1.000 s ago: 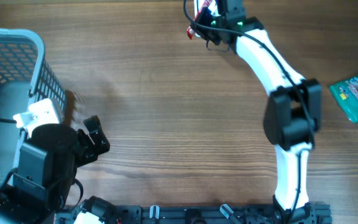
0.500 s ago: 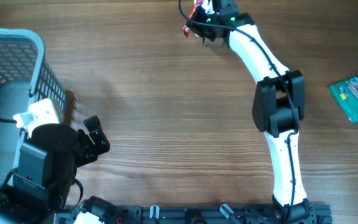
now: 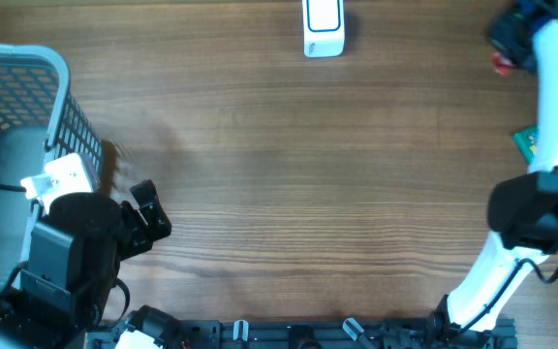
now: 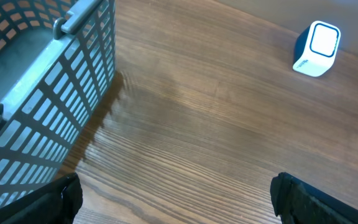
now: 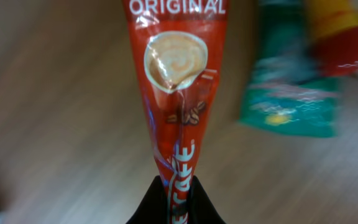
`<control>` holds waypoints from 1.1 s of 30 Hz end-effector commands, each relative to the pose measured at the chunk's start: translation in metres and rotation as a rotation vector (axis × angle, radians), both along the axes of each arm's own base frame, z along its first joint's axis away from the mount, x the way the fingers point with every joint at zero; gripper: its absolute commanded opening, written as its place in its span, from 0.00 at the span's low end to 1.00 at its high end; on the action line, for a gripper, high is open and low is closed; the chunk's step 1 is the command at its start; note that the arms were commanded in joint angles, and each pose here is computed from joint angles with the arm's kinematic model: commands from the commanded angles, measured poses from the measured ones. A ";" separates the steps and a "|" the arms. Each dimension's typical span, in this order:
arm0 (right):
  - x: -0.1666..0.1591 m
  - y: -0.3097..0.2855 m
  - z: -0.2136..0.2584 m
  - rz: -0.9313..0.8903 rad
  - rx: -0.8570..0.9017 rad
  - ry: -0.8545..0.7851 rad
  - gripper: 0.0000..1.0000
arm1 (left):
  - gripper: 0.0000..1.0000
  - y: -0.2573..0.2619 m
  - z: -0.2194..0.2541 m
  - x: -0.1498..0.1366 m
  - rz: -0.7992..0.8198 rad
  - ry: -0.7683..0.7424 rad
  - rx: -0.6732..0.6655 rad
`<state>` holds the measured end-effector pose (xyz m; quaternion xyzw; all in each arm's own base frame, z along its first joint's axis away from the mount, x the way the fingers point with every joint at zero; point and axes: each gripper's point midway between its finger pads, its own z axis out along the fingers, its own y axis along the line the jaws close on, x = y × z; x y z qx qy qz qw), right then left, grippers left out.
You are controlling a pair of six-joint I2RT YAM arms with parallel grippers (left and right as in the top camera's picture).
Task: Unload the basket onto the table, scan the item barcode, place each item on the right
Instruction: 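Carry the Nescafe stick with the right gripper off to the right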
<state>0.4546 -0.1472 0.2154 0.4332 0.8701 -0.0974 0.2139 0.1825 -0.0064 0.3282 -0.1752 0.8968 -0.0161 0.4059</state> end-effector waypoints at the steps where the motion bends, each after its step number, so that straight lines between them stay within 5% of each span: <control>1: -0.036 -0.078 -0.041 -0.122 -0.090 0.167 0.05 | 1.00 0.001 0.002 0.000 0.008 -0.008 0.000; 8: -0.099 -0.168 -0.137 -0.318 -0.013 0.254 0.09 | 1.00 0.001 0.002 0.000 0.008 -0.008 0.000; 11: -0.098 -0.175 -0.156 -0.173 0.047 0.249 0.09 | 1.00 0.001 0.002 0.000 0.008 -0.008 0.000; 15: -0.104 -0.187 -0.151 -0.245 0.036 0.226 0.09 | 1.00 0.001 0.002 0.000 0.008 -0.008 0.000; 18: -0.111 -0.195 -0.146 -0.274 0.039 0.224 0.28 | 1.00 0.001 0.002 0.000 0.008 -0.008 0.000; 21: -0.115 -0.198 -0.136 -0.258 0.037 0.237 0.57 | 1.00 0.001 0.002 0.000 0.008 -0.008 0.000; 23: -0.113 -0.199 -0.118 -0.254 0.032 0.232 0.99 | 1.00 0.001 0.002 0.000 0.008 -0.008 0.000; 28: -0.078 -0.168 -0.042 -0.168 0.143 -0.016 1.00 | 1.00 0.001 0.002 0.000 0.008 -0.008 0.000; 33: -0.049 -0.089 0.044 0.104 0.239 -0.257 1.00 | 1.00 0.001 0.002 0.000 0.008 -0.008 0.000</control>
